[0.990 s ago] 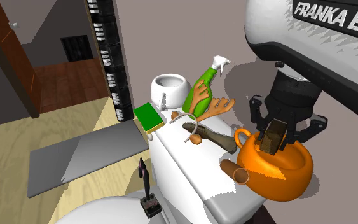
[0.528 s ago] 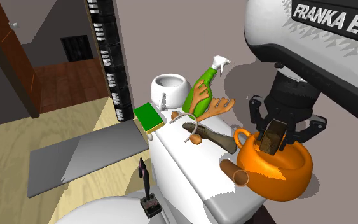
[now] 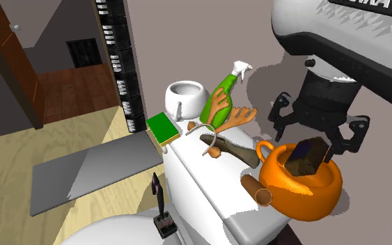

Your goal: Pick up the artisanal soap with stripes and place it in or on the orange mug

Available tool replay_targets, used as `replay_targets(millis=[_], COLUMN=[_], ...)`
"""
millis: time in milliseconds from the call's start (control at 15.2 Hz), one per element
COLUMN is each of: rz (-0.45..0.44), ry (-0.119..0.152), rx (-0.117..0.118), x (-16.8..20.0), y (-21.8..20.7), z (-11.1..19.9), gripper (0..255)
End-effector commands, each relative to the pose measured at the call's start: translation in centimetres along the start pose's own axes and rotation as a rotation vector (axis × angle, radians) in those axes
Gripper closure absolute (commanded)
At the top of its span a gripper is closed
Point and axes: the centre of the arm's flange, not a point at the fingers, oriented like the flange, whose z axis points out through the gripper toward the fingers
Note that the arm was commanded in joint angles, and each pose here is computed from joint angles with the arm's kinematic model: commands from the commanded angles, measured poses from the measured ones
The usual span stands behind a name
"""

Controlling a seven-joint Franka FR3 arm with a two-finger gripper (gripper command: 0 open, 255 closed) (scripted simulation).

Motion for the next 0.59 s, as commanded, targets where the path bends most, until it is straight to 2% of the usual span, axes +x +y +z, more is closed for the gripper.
replay_targets(millis=[0, 66, 528], rz=[0.000, 0.000, 0.000], ry=[0.000, 0.000, 0.000], rx=[0.000, 0.000, 0.000], x=[0.0, 0.0, 0.0], y=[-0.2, -0.2, -0.2], z=[-2.4, -3.5, -3.5], gripper=[0, 0, 0])
